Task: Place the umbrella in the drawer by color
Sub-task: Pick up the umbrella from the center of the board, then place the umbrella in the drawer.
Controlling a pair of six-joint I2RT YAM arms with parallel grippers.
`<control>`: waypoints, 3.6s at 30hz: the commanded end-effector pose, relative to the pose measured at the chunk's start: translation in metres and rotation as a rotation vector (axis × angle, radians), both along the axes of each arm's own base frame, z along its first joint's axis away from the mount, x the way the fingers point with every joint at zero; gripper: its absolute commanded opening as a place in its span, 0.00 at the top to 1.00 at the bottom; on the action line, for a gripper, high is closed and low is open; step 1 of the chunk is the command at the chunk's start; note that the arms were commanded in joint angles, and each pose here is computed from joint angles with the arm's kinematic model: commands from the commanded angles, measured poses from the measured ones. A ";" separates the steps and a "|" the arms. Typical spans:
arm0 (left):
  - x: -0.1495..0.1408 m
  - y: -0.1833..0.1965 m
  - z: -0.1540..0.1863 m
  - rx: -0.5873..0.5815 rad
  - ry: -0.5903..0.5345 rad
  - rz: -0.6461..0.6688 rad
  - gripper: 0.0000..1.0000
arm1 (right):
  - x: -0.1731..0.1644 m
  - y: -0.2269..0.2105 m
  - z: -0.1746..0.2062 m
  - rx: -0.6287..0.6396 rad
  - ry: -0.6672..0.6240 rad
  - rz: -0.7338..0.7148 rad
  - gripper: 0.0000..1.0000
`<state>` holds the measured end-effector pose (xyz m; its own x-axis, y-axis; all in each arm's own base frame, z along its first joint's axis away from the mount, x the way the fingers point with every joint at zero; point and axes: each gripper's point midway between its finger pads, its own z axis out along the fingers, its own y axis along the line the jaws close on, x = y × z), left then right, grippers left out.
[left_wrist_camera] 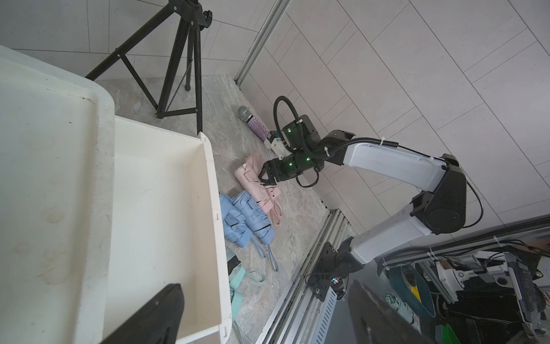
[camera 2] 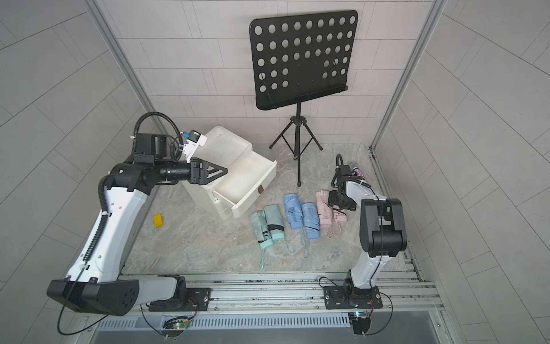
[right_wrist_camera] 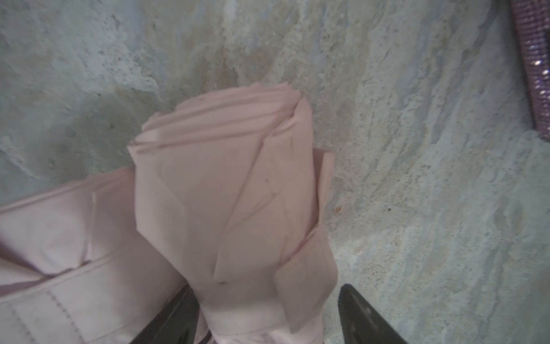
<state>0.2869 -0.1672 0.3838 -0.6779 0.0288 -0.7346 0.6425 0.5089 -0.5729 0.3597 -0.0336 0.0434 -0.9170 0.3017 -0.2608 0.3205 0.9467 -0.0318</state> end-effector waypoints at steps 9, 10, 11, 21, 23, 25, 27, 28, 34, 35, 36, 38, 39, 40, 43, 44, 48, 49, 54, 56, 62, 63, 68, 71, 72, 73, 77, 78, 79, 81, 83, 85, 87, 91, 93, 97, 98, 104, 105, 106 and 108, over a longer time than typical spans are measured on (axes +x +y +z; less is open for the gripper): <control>-0.011 0.000 0.004 -0.002 -0.021 -0.013 0.06 | 0.013 -0.003 -0.021 -0.007 0.036 0.006 0.24; -0.011 0.000 0.003 -0.001 -0.020 -0.013 0.06 | 0.012 -0.002 -0.021 -0.003 0.035 0.008 0.25; -0.011 0.000 0.002 0.002 -0.019 -0.011 0.06 | 0.012 -0.001 -0.022 0.001 0.033 0.009 0.27; -0.004 0.004 -0.012 0.039 -0.014 0.011 0.06 | 0.012 0.001 -0.011 0.013 -0.006 0.016 0.61; -0.003 0.004 -0.015 0.047 -0.014 0.016 0.06 | 0.012 0.001 -0.003 0.011 -0.028 0.011 0.61; -0.002 0.005 -0.016 0.053 -0.017 0.022 0.06 | 0.011 0.001 0.006 0.012 -0.051 0.011 0.62; -0.001 0.006 -0.016 0.057 -0.017 0.027 0.07 | 0.011 0.001 0.016 0.011 -0.075 0.010 0.63; 0.000 0.006 -0.017 0.059 -0.017 0.030 0.07 | 0.011 0.003 0.022 0.014 -0.090 0.011 0.64; 0.003 0.006 -0.019 0.058 -0.011 0.035 0.06 | 0.012 0.003 0.039 0.016 -0.132 0.014 0.68; 0.004 0.006 -0.019 0.060 -0.010 0.036 0.06 | 0.011 0.004 0.039 0.019 -0.128 0.017 0.69; 0.005 0.006 -0.020 0.062 -0.011 0.038 0.07 | 0.011 0.004 0.040 0.023 -0.131 0.016 0.70; 0.006 0.008 -0.020 0.074 -0.017 0.046 0.07 | 0.012 0.008 0.047 0.034 -0.150 0.021 0.70; 0.006 0.009 -0.019 0.084 -0.024 0.050 0.07 | 0.012 0.012 0.051 0.043 -0.161 0.031 0.70; 0.007 0.010 -0.019 0.096 -0.032 0.057 0.07 | 0.012 0.017 0.058 0.053 -0.176 0.040 0.70; 0.010 0.017 -0.017 0.141 -0.060 0.085 0.07 | 0.012 0.036 0.085 0.071 -0.230 0.077 0.70; 0.012 0.019 -0.017 0.153 -0.067 0.096 0.07 | 0.012 0.043 0.094 0.075 -0.249 0.089 0.70; 0.017 0.032 -0.015 0.208 -0.103 0.147 0.07 | 0.013 0.080 0.135 0.144 -0.338 0.144 0.70; 0.018 0.036 -0.016 0.222 -0.111 0.160 0.07 | 0.013 0.091 0.144 0.160 -0.361 0.167 0.70; 0.026 0.054 -0.017 0.287 -0.152 0.222 0.07 | 0.014 0.142 0.190 0.243 -0.455 0.241 0.70; 0.030 0.061 -0.018 0.303 -0.164 0.245 0.07 | 0.015 0.166 0.206 0.287 -0.487 0.275 0.70; 0.037 0.073 -0.018 0.293 -0.164 0.278 0.07 | 0.018 0.237 0.245 0.437 -0.563 0.359 0.70; 0.038 0.074 -0.018 0.293 -0.165 0.281 0.07 | 0.019 0.247 0.249 0.465 -0.570 0.364 0.70; 0.041 0.077 -0.019 0.296 -0.167 0.289 0.07 | 0.023 0.295 0.267 0.607 -0.581 0.386 0.70; 0.042 0.078 -0.019 0.284 -0.162 0.292 0.07 | 0.027 0.318 0.278 0.712 -0.582 0.373 0.70; 0.043 0.079 -0.020 0.281 -0.159 0.292 0.07 | 0.029 0.323 0.281 0.735 -0.579 0.363 0.70; 0.042 0.079 -0.019 0.278 -0.160 0.292 0.07 | 0.030 0.329 0.284 0.754 -0.578 0.356 0.70; 0.042 0.079 -0.018 0.272 -0.164 0.294 0.07 | 0.040 0.353 0.299 0.876 -0.570 0.298 0.69; 0.042 0.079 -0.017 0.270 -0.165 0.294 0.07 | 0.043 0.358 0.300 0.908 -0.562 0.273 0.69; 0.042 0.079 -0.017 0.268 -0.164 0.293 0.07 | 0.046 0.363 0.300 0.938 -0.552 0.249 0.69; 0.041 0.080 -0.016 0.264 -0.164 0.295 0.07 | 0.051 0.372 0.302 0.993 -0.538 0.195 0.68; 0.040 0.080 -0.016 0.261 -0.166 0.296 0.07 | 0.055 0.378 0.301 1.027 -0.527 0.137 0.68; 0.039 0.081 -0.015 0.257 -0.167 0.301 0.07 | 0.055 0.385 0.299 1.037 -0.513 0.104 0.68; 0.038 0.081 -0.015 0.254 -0.168 0.302 0.07 | 0.056 0.390 0.294 1.034 -0.505 0.065 0.68; 0.036 0.081 -0.015 0.247 -0.167 0.302 0.07 | 0.056 0.400 0.289 1.070 -0.479 0.001 0.68; 0.036 0.081 -0.015 0.245 -0.167 0.304 0.07 | 0.054 0.401 0.287 1.071 -0.479 -0.028 0.67; 0.035 0.082 -0.015 0.240 -0.168 0.307 0.07 | 0.051 0.394 0.278 1.050 -0.485 -0.091 0.64; 0.035 0.082 -0.015 0.239 -0.167 0.307 0.07 | 0.050 0.392 0.275 1.047 -0.485 -0.102 0.64; 0.036 0.083 -0.014 0.229 -0.163 0.308 0.07 | 0.052 0.392 0.265 1.061 -0.474 -0.148 0.61; 0.037 0.083 -0.014 0.226 -0.162 0.309 0.07 | 0.053 0.393 0.264 1.067 -0.474 -0.149 0.60; 0.036 0.083 -0.014 0.223 -0.161 0.310 0.07 | 0.055 0.393 0.266 1.070 -0.477 -0.150 0.59; 0.036 0.082 -0.014 0.221 -0.161 0.308 0.07 | 0.056 0.394 0.268 1.071 -0.483 -0.149 0.57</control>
<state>0.3265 -0.0835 0.3632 -0.5801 0.0162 -0.8144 0.4947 0.8013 -0.3365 0.4104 0.3602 0.2617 -0.7653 0.6323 -0.1205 0.2545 0.4691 0.8457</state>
